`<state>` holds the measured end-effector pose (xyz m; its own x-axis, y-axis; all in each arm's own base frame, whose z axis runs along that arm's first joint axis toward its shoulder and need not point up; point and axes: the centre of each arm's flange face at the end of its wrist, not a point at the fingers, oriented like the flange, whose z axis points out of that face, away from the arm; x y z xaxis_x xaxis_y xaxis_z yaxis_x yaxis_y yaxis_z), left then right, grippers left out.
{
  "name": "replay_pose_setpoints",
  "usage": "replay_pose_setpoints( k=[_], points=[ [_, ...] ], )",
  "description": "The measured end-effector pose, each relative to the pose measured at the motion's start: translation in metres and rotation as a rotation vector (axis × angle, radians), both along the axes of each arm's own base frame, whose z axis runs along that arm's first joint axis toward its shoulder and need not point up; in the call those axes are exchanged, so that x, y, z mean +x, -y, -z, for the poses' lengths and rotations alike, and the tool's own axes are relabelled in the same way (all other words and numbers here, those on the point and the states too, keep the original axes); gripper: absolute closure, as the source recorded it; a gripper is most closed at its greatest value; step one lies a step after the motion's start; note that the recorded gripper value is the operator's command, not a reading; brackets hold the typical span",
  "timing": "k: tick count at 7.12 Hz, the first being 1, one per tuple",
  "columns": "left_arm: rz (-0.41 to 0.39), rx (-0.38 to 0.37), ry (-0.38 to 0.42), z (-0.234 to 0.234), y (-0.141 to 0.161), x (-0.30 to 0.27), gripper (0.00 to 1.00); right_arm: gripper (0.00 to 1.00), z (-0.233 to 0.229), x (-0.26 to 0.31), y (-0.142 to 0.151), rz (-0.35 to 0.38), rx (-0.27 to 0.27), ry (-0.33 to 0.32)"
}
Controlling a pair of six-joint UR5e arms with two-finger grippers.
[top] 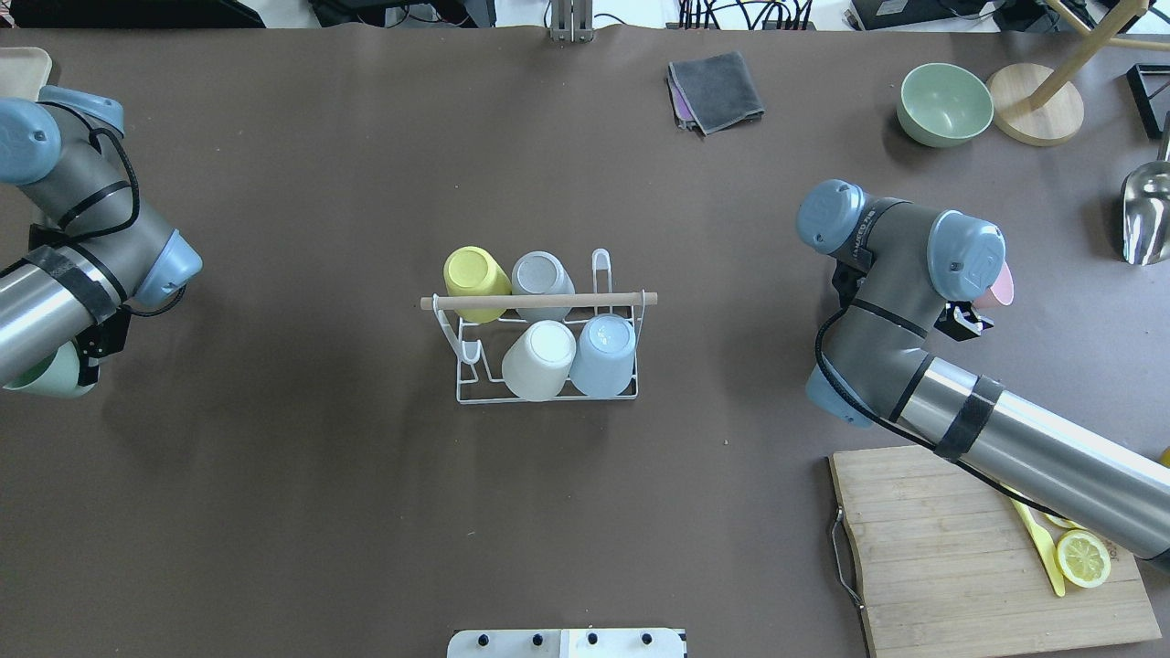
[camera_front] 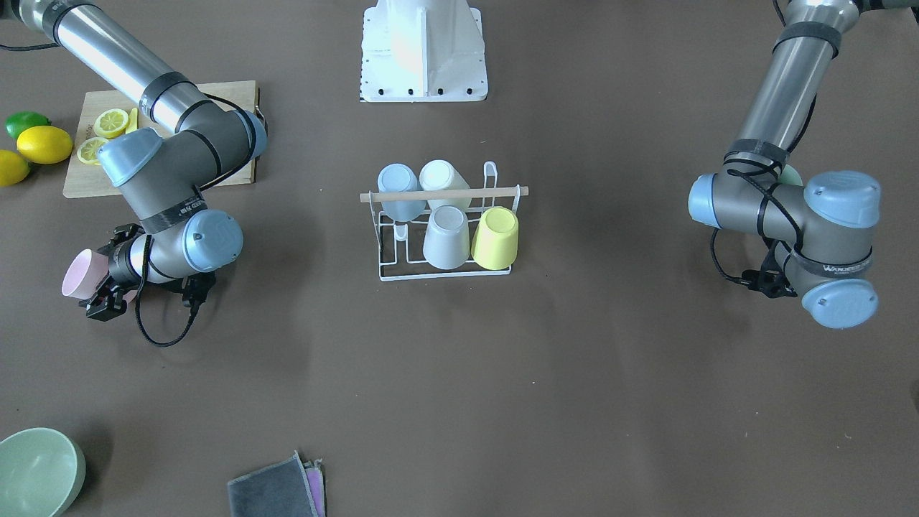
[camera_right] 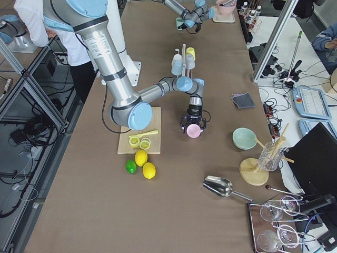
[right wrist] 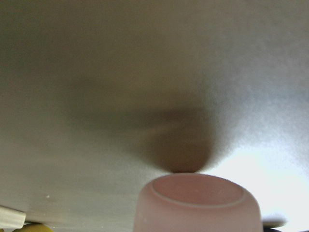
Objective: Place cup on cup holder
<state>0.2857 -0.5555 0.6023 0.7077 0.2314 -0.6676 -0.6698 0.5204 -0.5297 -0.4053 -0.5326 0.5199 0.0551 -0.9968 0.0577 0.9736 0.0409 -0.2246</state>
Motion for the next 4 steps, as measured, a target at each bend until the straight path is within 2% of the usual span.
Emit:
replay_pose_setpoints(
  k=[2, 4],
  points=[
    [0.027, 0.022, -0.005, 0.023, 0.007, -0.023, 1.0, 0.02, -0.002, 0.001, 0.0, -0.002, 0.0, -0.001],
    [0.017, 0.111, 0.016, 0.052, 0.019, -0.056, 1.0, 0.02, -0.006, 0.0, -0.001, -0.002, 0.005, 0.005]
  ],
)
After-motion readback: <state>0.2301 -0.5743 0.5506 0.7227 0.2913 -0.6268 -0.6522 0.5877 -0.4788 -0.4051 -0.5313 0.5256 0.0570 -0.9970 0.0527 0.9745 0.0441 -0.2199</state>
